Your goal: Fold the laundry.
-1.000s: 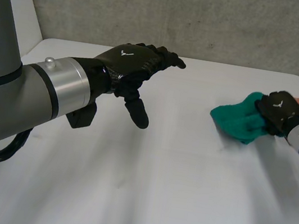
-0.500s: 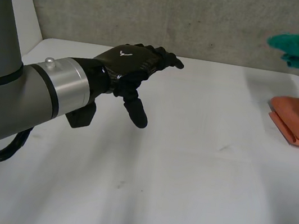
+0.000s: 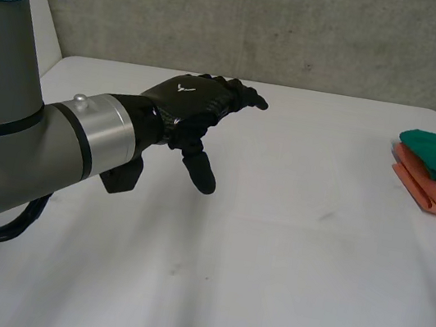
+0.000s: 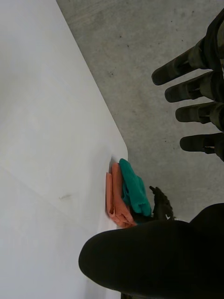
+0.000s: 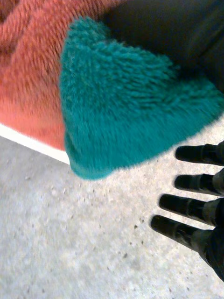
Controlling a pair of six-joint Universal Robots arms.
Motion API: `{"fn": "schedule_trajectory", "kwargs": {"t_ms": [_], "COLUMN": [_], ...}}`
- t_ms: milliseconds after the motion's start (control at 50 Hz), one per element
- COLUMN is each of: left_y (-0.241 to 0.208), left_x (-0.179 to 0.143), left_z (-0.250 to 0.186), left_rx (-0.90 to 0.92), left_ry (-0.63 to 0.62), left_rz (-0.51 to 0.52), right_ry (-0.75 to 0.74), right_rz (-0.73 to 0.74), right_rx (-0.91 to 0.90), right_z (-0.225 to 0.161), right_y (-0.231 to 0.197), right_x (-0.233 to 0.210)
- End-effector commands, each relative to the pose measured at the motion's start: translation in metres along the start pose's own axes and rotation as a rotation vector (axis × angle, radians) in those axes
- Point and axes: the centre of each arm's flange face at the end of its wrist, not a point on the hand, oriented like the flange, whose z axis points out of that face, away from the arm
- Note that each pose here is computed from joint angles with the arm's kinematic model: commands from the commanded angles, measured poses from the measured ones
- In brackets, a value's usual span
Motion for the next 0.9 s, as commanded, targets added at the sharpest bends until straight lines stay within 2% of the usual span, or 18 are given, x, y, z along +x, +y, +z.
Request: {"fn": "schedule_trajectory", "kwargs": {"t_ms": [20, 100, 120, 180, 280, 340, 440, 500, 560, 700, 900], "left_y": [-0.001, -0.003, -0.004, -0.006, -0.016, -0.028, -0.043, -0.049, -0.046, -0.027, -0.025], "left_x": [0.000, 0.001, 0.001, 0.002, -0.001, -0.008, -0.033, -0.051, -0.062, -0.079, -0.076], "left_z": [0.000, -0.002, -0.002, -0.004, -0.008, -0.015, -0.023, -0.031, -0.034, -0.037, -0.039], "left_rx": [0.002, 0.009, 0.011, 0.019, 0.059, 0.113, 0.199, 0.248, 0.253, 0.191, 0.187], "left_ry": [0.001, -0.001, -0.001, -0.001, -0.033, -0.103, -0.282, -0.414, -0.479, -0.529, -0.526], "left_rz": [0.001, 0.004, 0.004, 0.008, 0.025, 0.042, 0.062, 0.068, 0.062, 0.041, 0.037], "right_ry": [0.033, 0.030, 0.021, -0.004, -0.044, -0.076, -0.102, -0.093, -0.065, 0.022, 0.041], "right_rz": [-0.092, -0.086, -0.079, -0.058, 0.078, 0.142, 0.301, 0.365, 0.393, 0.374, 0.326], "right_rx": [0.039, 0.047, 0.056, 0.091, 0.110, 0.117, 0.145, 0.122, 0.091, 0.067, 0.065], "right_z": [-0.004, -0.016, -0.020, -0.022, -0.039, -0.054, -0.105, -0.123, -0.144, -0.171, -0.175], "right_y": [-0.051, -0.088, -0.109, -0.148, -0.207, -0.229, -0.283, -0.288, -0.291, -0.291, -0.292], "right_x": [0.019, 0.023, 0.017, -0.006, -0.065, -0.093, -0.142, -0.162, -0.186, -0.197, -0.195]}}
